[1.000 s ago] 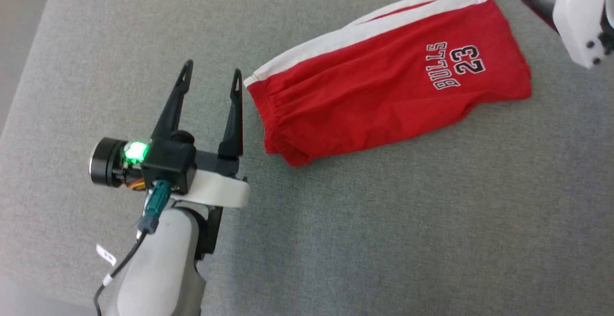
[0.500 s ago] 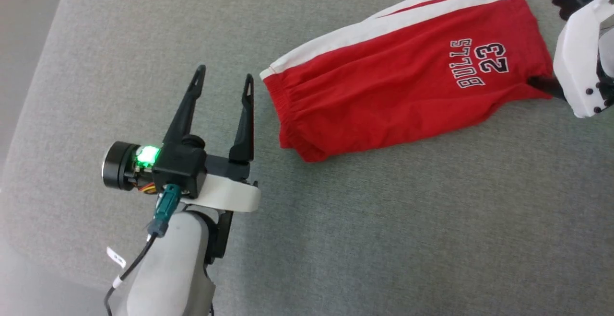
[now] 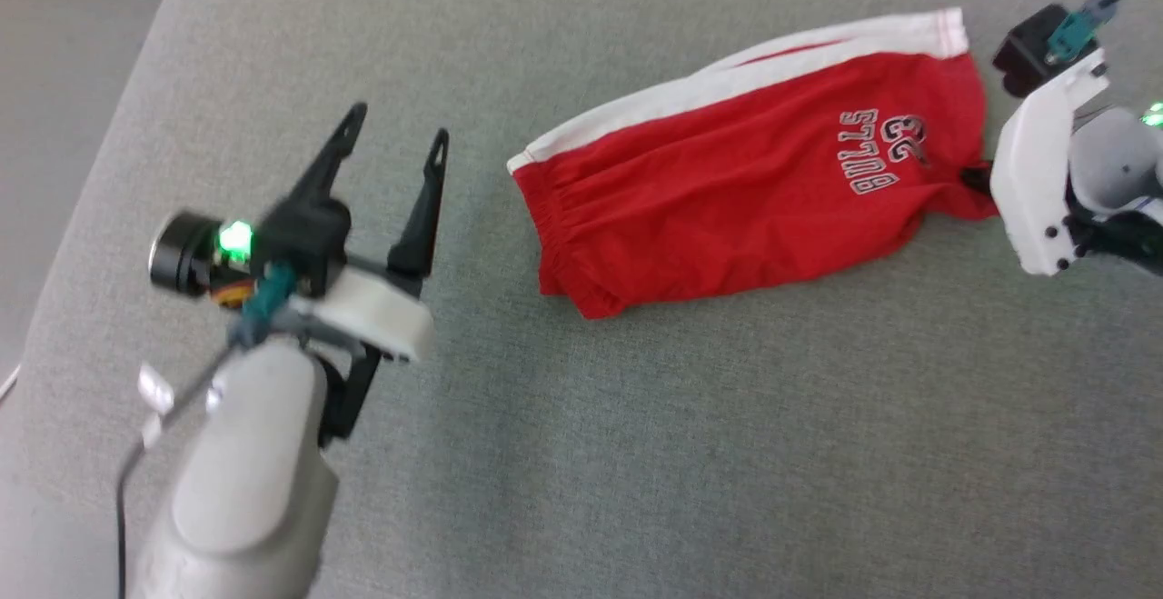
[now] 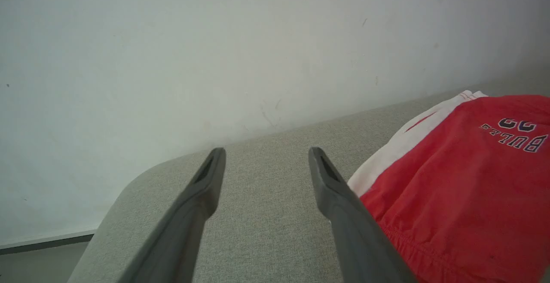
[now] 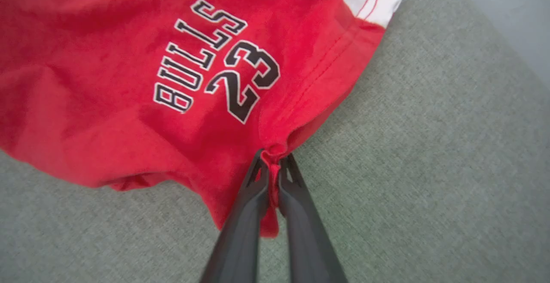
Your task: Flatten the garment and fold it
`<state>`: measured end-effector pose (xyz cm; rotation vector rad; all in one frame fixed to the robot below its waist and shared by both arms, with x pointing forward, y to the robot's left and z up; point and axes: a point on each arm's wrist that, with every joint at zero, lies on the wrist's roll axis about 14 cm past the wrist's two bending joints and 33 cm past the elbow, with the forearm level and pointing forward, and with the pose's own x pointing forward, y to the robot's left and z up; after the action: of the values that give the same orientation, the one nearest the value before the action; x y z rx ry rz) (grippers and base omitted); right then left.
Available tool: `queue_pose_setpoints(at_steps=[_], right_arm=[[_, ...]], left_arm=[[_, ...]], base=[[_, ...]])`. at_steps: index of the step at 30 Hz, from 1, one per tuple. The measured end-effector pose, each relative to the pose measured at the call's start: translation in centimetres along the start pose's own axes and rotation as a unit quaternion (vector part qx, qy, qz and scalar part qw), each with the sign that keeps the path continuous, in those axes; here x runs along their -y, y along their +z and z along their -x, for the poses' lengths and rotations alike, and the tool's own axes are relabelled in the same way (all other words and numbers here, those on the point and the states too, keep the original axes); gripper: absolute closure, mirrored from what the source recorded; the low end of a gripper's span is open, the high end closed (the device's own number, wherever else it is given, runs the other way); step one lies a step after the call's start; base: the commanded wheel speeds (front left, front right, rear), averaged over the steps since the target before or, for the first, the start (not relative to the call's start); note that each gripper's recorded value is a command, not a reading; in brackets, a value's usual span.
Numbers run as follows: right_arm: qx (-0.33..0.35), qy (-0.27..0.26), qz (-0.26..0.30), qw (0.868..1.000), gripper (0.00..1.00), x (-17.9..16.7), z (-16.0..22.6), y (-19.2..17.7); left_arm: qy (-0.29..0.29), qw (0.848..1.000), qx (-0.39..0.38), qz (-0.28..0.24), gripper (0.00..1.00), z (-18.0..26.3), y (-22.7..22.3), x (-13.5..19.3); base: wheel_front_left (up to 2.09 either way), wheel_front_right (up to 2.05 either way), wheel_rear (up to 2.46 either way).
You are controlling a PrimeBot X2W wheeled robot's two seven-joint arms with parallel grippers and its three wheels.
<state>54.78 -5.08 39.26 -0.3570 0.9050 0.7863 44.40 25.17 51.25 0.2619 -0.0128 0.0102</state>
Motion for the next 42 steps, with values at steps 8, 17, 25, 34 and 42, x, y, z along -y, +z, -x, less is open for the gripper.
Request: queue_pose_setpoints(at_steps=[8, 17, 25, 34, 42], right_arm=[[0.052, -0.018, 0.01, 0.998, 1.0, -0.7, 3.2, 1.8], [0.06, -0.027, 0.013, 0.998, 1.0, -0.5, 3.8, 1.3], [0.055, -0.024, 0.021, 0.998, 1.0, -0.6, 2.8, 0.6], [0.049, -0.025, 0.016, 0.998, 1.0, -0.2, 2.3, -0.3], [0.115, -0.035, 0.018, 0.993, 1.0, 0.1, 4.5, 1.5]], left_arm=[[-0.1, 0.985, -0.134, 0.044, 0.0, -1.5, -0.1, 3.4], [-0.229, 0.924, -0.303, 0.053, 0.0, 0.6, -2.9, 8.5], [-0.266, 0.878, -0.396, 0.03, 0.0, 2.0, -7.0, 10.3], [-0.284, 0.855, -0.434, 0.006, 0.4, 1.6, -9.8, 11.6], [-0.292, 0.883, -0.363, 0.057, 1.0, 0.3, -7.1, 12.5]], base=[[0.0, 0.0, 0.0], [0.0, 0.0, 0.0], [0.0, 0.0, 0.0], [0.0, 0.0, 0.0], [0.0, 0.0, 0.0]])
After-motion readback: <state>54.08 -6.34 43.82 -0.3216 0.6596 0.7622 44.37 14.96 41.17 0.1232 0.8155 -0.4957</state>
